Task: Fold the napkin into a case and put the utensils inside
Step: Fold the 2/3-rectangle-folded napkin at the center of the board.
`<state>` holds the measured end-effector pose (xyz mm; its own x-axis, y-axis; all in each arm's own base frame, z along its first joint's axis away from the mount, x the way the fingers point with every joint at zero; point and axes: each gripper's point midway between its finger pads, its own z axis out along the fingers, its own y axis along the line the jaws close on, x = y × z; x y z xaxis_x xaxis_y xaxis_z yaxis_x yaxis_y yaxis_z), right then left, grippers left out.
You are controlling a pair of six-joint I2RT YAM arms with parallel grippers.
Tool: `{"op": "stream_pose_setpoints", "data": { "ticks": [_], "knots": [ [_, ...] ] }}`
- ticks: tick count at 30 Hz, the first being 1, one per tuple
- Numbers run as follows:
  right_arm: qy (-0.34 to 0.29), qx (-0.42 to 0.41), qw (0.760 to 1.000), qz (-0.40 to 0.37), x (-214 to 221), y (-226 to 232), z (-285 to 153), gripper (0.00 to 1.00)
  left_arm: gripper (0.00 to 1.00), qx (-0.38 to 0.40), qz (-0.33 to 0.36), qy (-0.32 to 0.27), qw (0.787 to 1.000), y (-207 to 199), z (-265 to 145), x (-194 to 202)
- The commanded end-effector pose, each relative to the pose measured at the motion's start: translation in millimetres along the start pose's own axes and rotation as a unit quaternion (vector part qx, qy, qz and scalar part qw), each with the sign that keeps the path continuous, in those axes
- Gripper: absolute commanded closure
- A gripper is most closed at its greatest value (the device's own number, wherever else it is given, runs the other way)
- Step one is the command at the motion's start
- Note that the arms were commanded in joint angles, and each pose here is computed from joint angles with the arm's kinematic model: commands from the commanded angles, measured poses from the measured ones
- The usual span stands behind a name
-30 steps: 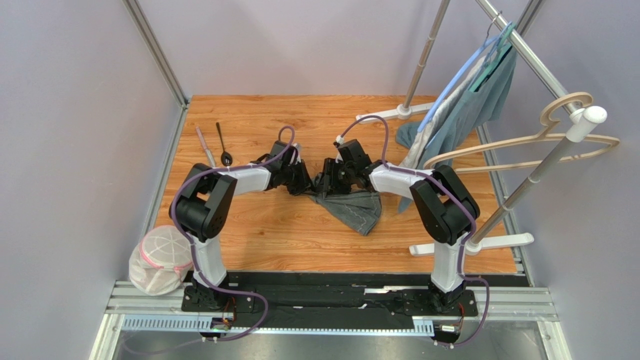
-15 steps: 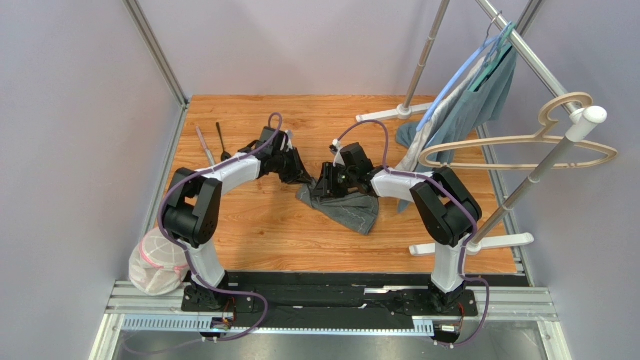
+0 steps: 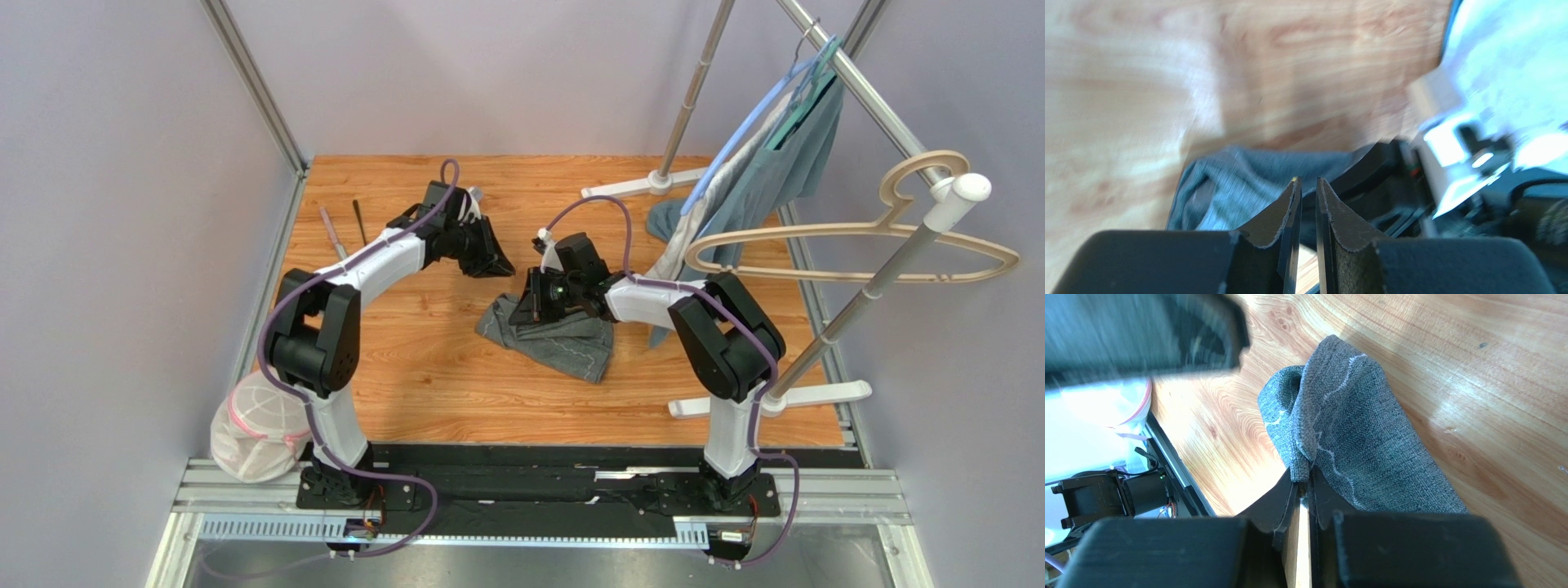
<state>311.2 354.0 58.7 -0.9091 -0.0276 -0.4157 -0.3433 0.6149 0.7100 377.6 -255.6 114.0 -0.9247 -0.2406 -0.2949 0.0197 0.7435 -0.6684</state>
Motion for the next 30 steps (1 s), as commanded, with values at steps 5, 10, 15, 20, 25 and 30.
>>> {"op": "stream_pose_setpoints", "data": {
  "ticks": [5,10,15,20,25,30],
  "knots": [
    [-0.002,-0.019,1.0,-0.023,-5,8,6,0.9,0.78,-0.014,-0.006,0.055,0.998,5,26,2],
    [-0.008,-0.011,1.0,-0.026,-8,9,4,0.87,0.82,-0.019,-0.001,0.109,0.994,5,40,19],
    [-0.011,-0.005,1.0,-0.023,-10,8,2,0.85,0.88,-0.018,0.019,0.128,0.991,14,37,37],
    [0.0,0.021,1.0,-0.013,-6,5,-7,0.78,0.91,-0.013,0.04,0.12,0.992,18,22,46],
    [0.009,0.051,0.999,0.007,-7,12,-26,0.67,0.93,-0.021,0.041,0.127,0.991,29,17,60],
    [0.005,0.165,0.986,0.003,-20,0,-65,0.47,0.94,-0.025,0.045,0.124,0.991,33,10,67]
  ]
}}
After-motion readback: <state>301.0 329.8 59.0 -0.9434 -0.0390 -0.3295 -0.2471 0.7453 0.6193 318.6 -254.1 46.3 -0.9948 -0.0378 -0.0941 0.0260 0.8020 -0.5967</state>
